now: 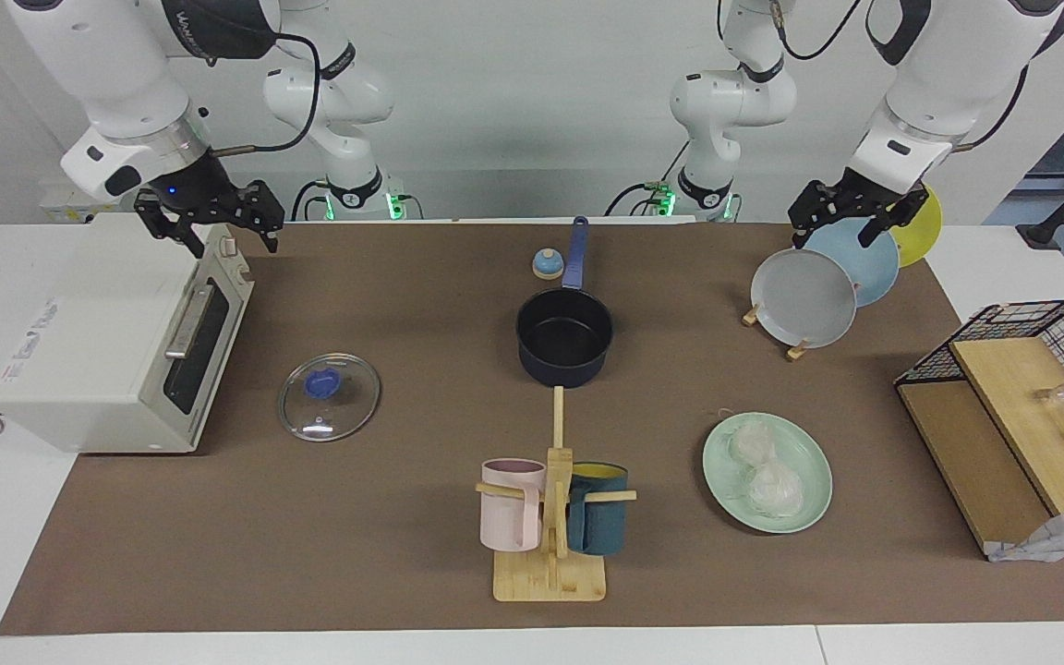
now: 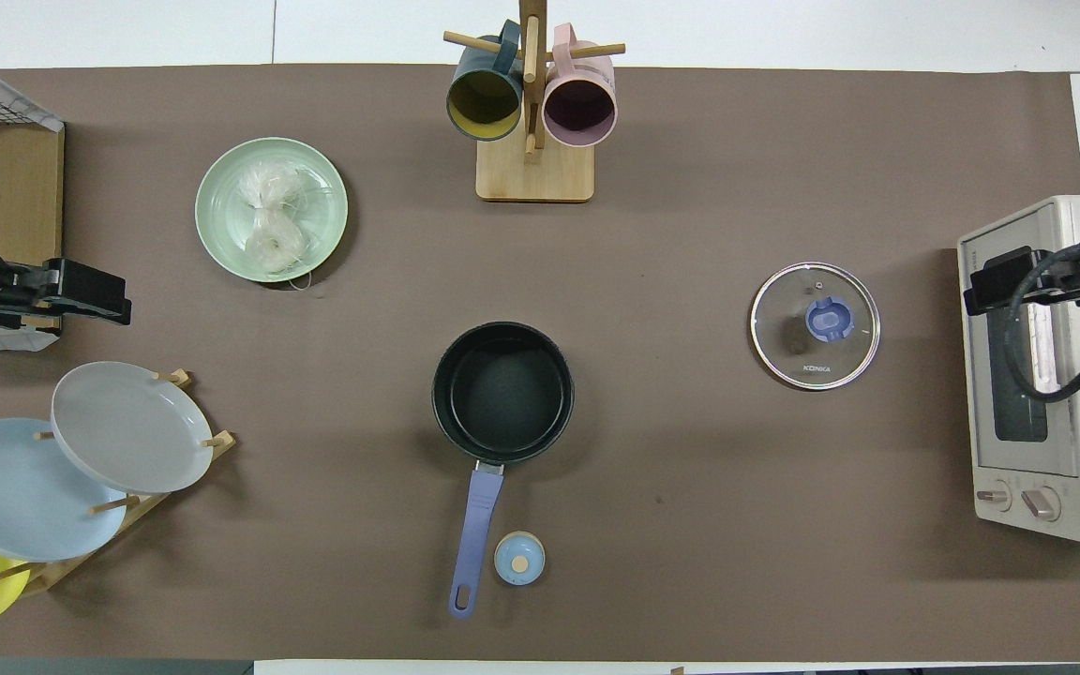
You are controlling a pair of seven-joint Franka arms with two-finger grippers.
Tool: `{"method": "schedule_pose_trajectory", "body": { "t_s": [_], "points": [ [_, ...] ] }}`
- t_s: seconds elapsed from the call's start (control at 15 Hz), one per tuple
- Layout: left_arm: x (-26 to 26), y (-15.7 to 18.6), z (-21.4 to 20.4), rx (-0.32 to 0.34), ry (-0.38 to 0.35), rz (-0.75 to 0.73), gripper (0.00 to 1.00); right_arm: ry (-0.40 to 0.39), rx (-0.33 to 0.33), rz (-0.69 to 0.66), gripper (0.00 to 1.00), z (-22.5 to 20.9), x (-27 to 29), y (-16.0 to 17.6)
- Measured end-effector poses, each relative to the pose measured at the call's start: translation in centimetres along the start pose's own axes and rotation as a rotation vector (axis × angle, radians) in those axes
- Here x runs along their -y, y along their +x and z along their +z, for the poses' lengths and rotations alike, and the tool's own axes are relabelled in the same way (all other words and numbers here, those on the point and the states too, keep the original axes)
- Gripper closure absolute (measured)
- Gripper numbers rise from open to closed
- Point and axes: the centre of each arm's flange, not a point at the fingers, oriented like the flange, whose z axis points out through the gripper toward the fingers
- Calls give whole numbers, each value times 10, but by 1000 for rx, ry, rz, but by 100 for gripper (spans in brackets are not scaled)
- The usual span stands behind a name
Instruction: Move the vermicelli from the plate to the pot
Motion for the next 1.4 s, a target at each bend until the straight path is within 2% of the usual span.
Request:
{"method": "schedule_pose_trajectory", "body": {
  "t_s": [0.53, 0.8, 1.13, 1.4],
  "points": [
    [0, 0, 0, -2, 0, 8, 0, 0, -2, -2, 0, 0, 1, 0],
    [0, 1, -1, -11, -1, 9, 0, -3, -33, -8, 0, 14, 4, 4],
    [-2, 11, 6, -40, -6, 10, 0, -6, -63, -64, 0, 60, 36, 17],
    [-4, 47, 48, -41, -13, 11, 0, -6, -85, -91, 0, 136, 51, 47]
  ]
}}
